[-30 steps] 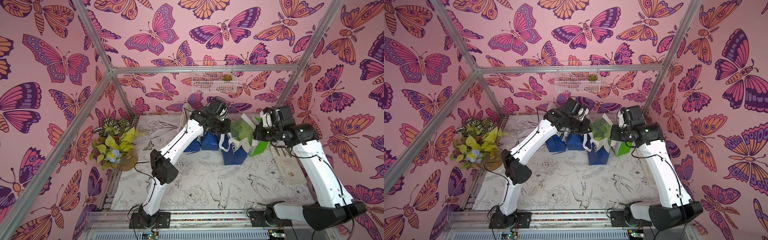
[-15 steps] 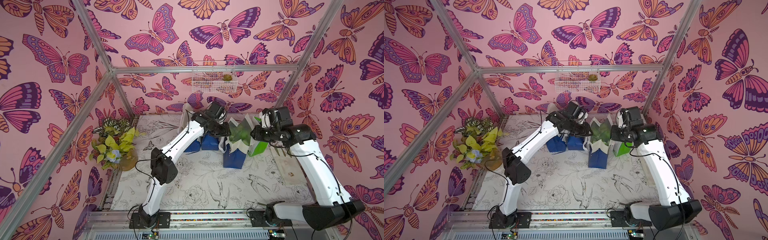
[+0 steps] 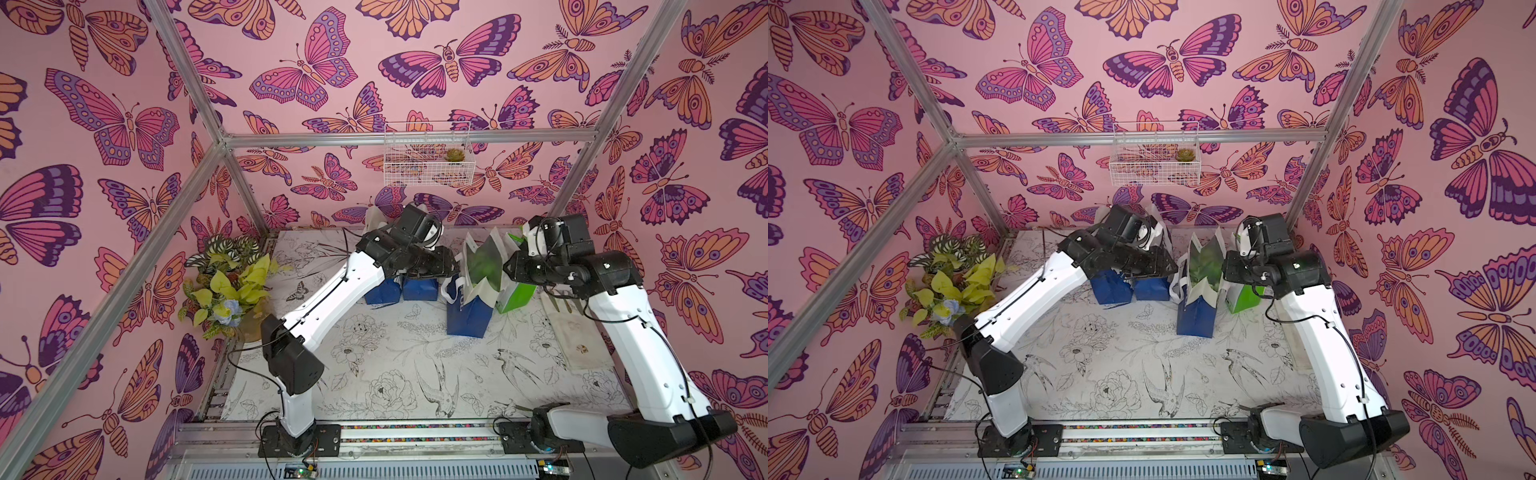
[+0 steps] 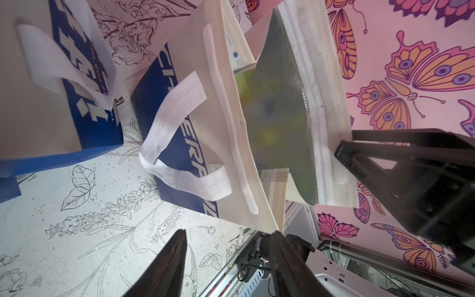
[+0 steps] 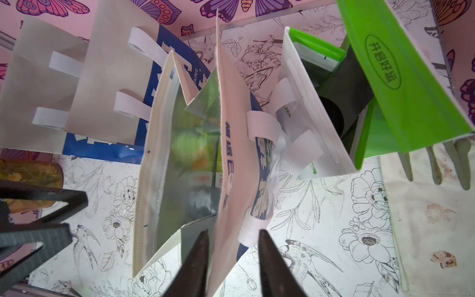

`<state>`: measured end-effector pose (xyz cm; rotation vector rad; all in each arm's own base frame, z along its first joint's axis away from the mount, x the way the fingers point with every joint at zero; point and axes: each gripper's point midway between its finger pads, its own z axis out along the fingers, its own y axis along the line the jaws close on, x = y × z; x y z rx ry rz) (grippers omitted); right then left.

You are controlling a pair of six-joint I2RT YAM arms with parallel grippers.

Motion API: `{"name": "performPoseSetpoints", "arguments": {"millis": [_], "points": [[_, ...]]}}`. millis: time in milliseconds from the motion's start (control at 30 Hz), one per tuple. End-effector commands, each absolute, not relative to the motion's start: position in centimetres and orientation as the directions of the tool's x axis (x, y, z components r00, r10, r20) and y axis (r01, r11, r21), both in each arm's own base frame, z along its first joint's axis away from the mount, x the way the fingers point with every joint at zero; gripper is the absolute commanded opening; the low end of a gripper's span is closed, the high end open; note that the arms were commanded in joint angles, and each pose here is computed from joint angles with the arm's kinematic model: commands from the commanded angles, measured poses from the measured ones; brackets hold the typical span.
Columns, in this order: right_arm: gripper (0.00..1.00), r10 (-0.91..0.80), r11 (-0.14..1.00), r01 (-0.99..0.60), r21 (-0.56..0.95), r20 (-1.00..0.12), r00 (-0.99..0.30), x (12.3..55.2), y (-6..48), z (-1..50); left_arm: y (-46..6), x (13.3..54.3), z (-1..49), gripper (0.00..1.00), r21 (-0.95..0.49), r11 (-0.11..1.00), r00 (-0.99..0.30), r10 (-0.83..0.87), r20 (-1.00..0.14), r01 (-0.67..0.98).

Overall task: Open the takeout bag
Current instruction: Place the takeout bag at the center of the board, then move the takeout bag to the center of the board.

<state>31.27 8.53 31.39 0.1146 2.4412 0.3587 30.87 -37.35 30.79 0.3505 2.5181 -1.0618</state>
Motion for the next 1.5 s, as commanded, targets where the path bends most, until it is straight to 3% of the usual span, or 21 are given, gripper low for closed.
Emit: {"name": "performPoseSetpoints", "arguments": {"millis": [0, 133, 567, 667, 867, 933, 1200, 1467], "points": [[0.13, 0.164, 0.966, 0.003, 0.258, -0.602, -0.782, 31.6, 8.0, 31.6, -35.5, 29.8, 32.1, 0.55, -0.638, 0.682, -0.885, 0.030, -0.465, 0.358], [0.01, 0.149, 0.974, 0.013, 0.224, -0.599, -0.786, 32.6, 7.7, 31.3, -31.6, 27.5, 31.1, 0.56, -0.613, 0.722, -0.883, -0.007, -0.469, 0.320], [0.00, 0.148, 0.983, 0.054, 0.173, -0.598, -0.788, 34.8, 7.0, 31.3, -20.2, 22.6, 27.4, 0.60, -0.549, 0.821, -0.867, -0.149, -0.475, 0.160], [0.17, 0.159, 0.977, 0.040, 0.209, -0.595, -0.788, 34.2, 7.5, 31.6, -19.1, 23.1, 27.1, 0.63, -0.534, 0.836, -0.867, -0.170, -0.469, 0.125], [0.40, 0.176, 0.970, 0.013, 0.244, -0.660, -0.730, 31.2, 7.6, 34.7, -17.9, 26.3, 29.6, 0.69, -0.476, 0.869, -0.827, -0.167, -0.537, 0.134], [0.52, 0.185, 0.965, 0.000, 0.261, -0.682, -0.708, 30.0, 7.8, 35.9, -17.7, 28.1, 30.5, 0.69, -0.458, 0.878, -0.820, -0.158, -0.551, 0.139], [0.51, -0.003, 0.923, -0.296, 0.246, -0.763, -0.646, 25.2, 16.6, 38.2, -16.8, 36.2, 29.6, 0.68, -0.393, 0.916, -0.822, -0.161, -0.546, 0.082], [0.51, -0.024, 0.893, -0.352, 0.282, -0.750, -0.661, 24.0, 20.9, 35.7, -17.2, 41.3, 28.4, 0.58, -0.353, 0.934, -0.817, -0.157, -0.555, 0.061]]}}
